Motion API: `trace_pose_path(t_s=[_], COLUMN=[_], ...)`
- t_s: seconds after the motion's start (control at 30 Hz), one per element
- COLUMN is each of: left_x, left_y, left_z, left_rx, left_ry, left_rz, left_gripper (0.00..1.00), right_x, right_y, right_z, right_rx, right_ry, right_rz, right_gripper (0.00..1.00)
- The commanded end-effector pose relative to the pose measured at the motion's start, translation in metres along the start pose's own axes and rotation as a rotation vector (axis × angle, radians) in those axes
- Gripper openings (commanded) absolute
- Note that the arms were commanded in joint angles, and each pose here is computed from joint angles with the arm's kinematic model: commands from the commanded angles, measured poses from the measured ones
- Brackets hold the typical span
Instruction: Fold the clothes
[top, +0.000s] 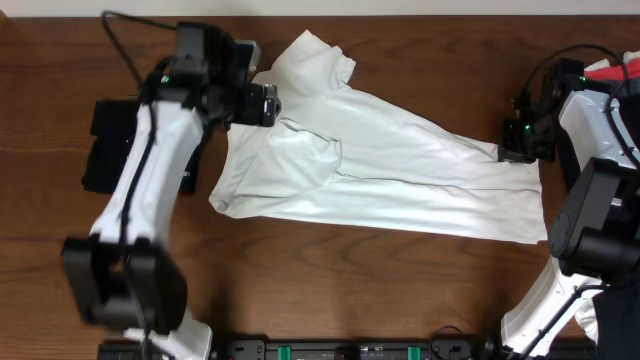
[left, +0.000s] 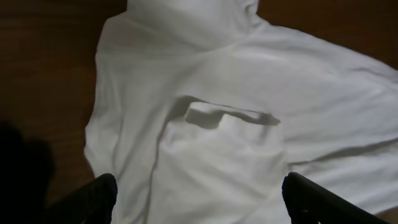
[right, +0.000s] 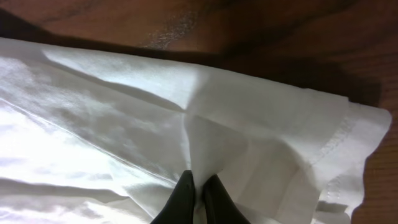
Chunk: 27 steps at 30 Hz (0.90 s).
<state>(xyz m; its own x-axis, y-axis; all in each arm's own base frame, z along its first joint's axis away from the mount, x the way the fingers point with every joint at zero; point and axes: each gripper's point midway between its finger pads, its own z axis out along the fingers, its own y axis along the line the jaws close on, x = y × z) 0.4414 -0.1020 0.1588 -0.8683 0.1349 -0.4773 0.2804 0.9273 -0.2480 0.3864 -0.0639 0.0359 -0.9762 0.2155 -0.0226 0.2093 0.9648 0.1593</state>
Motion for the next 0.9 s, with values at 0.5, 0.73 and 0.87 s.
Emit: trace_pose_path(t_s=[0.5, 0.73, 0.87], left_x=[-0.107, -0.114, -0.109], left_y=[0.012, 0.009, 0.022], left_z=[0.142, 0.181, 0.192], left_rx=[-0.016, -0.092, -0.154], left_ry=[-0.269, -0.328, -0.307], left_rz=[0.372, 0.465, 0.452], left_gripper=[0.86, 0.83, 0.82], right_x=[-0.001, 0.000, 0.000], right_y=[0.005, 0.005, 0.005], right_z=[0.002, 0.002, 0.002], right_rx=[-0.012, -0.012, -0.012], right_ry=[-0.004, 0.000, 0.001], right_rz=[-0.026, -0.026, -0.025], right_gripper=[0.04, 0.04, 0.04])
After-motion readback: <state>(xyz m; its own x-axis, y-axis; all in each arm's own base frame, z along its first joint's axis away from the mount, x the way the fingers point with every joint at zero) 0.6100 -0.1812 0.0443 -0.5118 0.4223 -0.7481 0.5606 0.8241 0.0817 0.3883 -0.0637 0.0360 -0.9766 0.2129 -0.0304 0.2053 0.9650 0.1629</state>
